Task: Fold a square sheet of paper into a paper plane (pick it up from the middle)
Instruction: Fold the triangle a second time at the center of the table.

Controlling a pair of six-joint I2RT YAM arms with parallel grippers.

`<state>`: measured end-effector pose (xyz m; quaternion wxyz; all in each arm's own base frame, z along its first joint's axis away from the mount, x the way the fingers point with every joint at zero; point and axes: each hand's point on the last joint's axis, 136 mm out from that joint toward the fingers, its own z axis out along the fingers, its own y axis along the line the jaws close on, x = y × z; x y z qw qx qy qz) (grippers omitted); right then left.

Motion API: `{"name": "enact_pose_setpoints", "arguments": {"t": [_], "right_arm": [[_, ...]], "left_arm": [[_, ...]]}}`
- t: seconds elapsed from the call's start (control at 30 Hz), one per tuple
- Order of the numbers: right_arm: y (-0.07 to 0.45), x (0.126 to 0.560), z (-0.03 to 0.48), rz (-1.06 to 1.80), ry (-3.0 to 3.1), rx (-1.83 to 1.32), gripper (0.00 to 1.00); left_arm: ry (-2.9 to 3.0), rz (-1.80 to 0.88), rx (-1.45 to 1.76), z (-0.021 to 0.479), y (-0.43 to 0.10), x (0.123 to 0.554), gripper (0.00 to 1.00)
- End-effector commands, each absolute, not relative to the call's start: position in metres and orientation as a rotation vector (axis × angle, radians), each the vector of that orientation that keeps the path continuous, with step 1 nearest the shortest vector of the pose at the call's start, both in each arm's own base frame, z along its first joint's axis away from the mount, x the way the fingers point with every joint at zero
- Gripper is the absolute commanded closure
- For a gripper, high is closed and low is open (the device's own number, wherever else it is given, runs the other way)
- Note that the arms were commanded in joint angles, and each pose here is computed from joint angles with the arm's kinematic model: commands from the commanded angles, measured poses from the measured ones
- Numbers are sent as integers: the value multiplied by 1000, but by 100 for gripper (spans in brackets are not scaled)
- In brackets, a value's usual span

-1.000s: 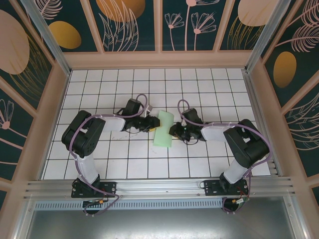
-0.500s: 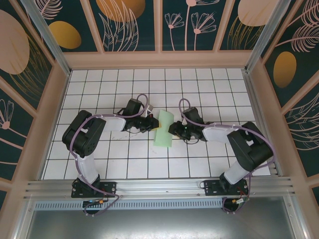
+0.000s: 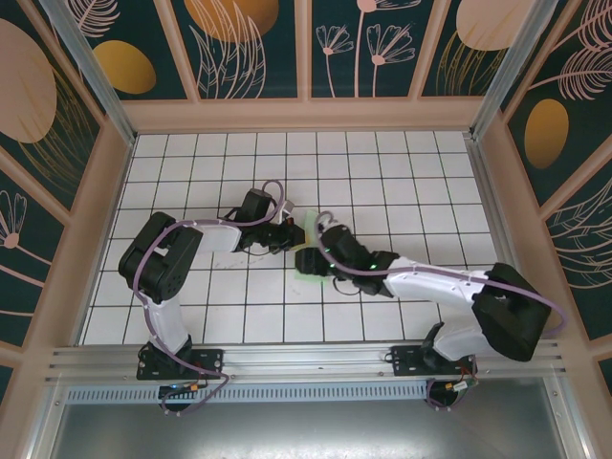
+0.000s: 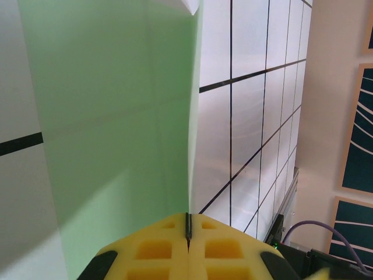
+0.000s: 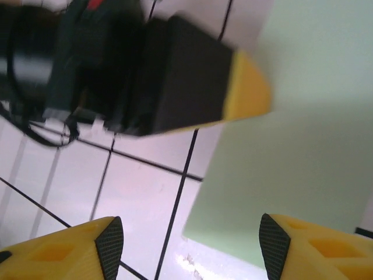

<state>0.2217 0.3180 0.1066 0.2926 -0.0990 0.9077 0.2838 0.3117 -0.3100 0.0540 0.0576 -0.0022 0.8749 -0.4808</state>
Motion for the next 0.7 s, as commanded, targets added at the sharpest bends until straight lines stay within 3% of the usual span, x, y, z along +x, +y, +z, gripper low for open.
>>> {"name": "enact_pose_setpoints", "arguments": {"t": [0.0,0.23,0.67], "right_arm": [[317,232,102,389,2368,-360,34],[335,222,75,9,2325,-514,31],[328,215,56,-27,2337,-498,33]], "left_arm": [[2629,-1463,0,64,-310,312,99],[2631,-1460,1,65,-310,312,99],[2630,-1458,1,67,-310,312,99]]}}
